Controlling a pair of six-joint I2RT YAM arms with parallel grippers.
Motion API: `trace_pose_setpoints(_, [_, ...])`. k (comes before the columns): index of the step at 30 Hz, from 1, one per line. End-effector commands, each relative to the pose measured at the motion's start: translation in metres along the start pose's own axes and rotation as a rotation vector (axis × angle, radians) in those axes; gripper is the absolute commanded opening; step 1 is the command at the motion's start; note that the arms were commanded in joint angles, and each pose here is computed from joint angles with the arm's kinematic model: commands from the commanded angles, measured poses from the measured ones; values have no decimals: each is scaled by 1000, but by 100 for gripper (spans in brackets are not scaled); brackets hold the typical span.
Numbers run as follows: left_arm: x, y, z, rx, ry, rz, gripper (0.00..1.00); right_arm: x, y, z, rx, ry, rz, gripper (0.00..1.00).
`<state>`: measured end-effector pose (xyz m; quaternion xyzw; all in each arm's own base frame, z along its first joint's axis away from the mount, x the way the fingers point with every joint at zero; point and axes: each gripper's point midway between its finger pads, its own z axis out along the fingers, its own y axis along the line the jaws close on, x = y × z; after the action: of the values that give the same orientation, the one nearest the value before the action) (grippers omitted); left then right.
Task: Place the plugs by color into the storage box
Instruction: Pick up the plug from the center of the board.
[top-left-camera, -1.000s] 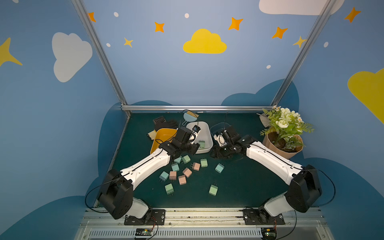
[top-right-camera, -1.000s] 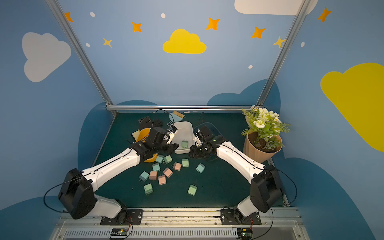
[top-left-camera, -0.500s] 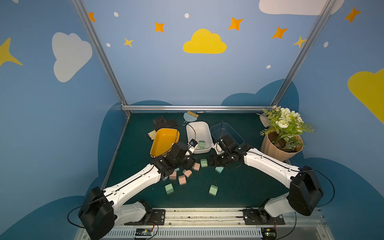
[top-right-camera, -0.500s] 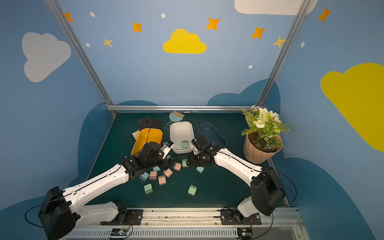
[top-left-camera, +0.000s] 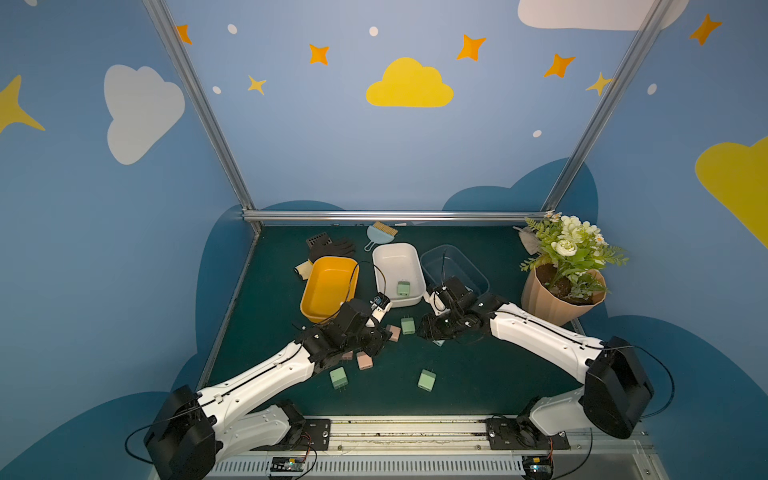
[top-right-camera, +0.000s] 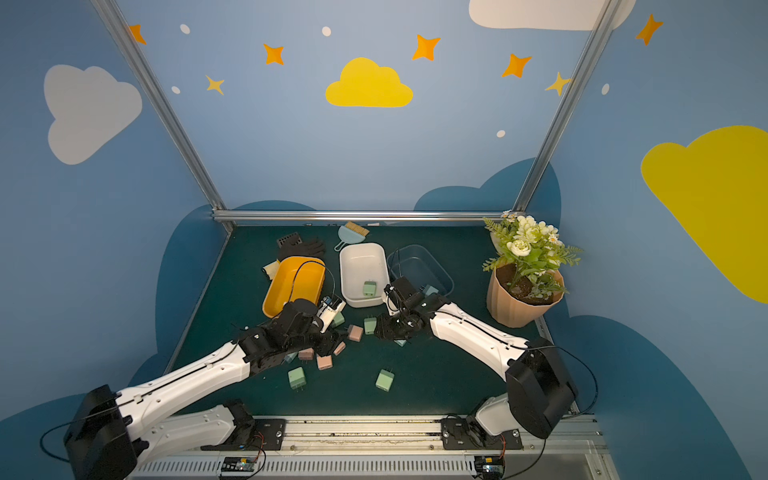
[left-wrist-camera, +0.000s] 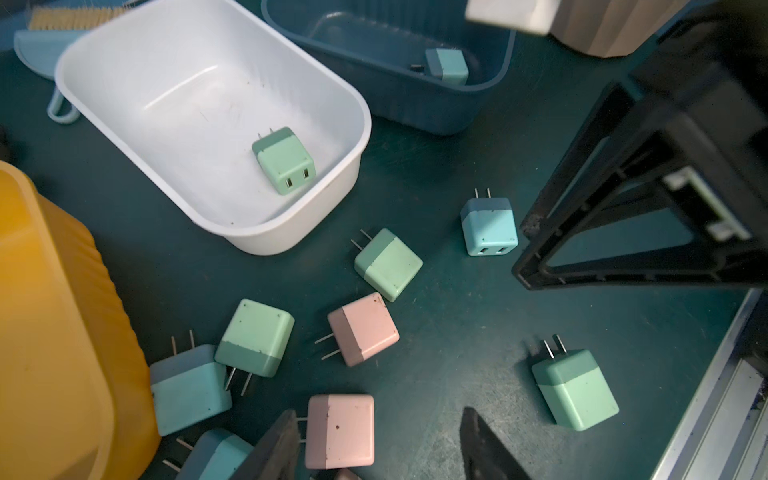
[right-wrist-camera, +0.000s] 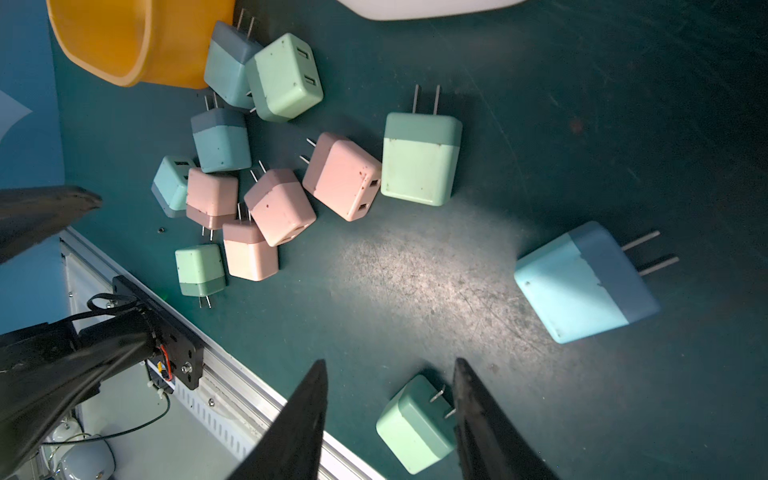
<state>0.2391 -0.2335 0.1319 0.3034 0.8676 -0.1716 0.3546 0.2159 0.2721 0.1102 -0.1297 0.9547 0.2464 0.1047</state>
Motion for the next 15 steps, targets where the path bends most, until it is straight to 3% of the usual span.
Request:
trace_pose_setpoints(1, [0,0,15,-1,10,-41,63,1,0,2,-2,-3,13,49])
trace_pose_setpoints(8, [11,9,56,-39,126,-163,68,-1,-3,1,21,-2,4,50])
trace_pose_setpoints(15, [19,7,84,-27,234,-186,67,-2,-3,2,22,0,12,50])
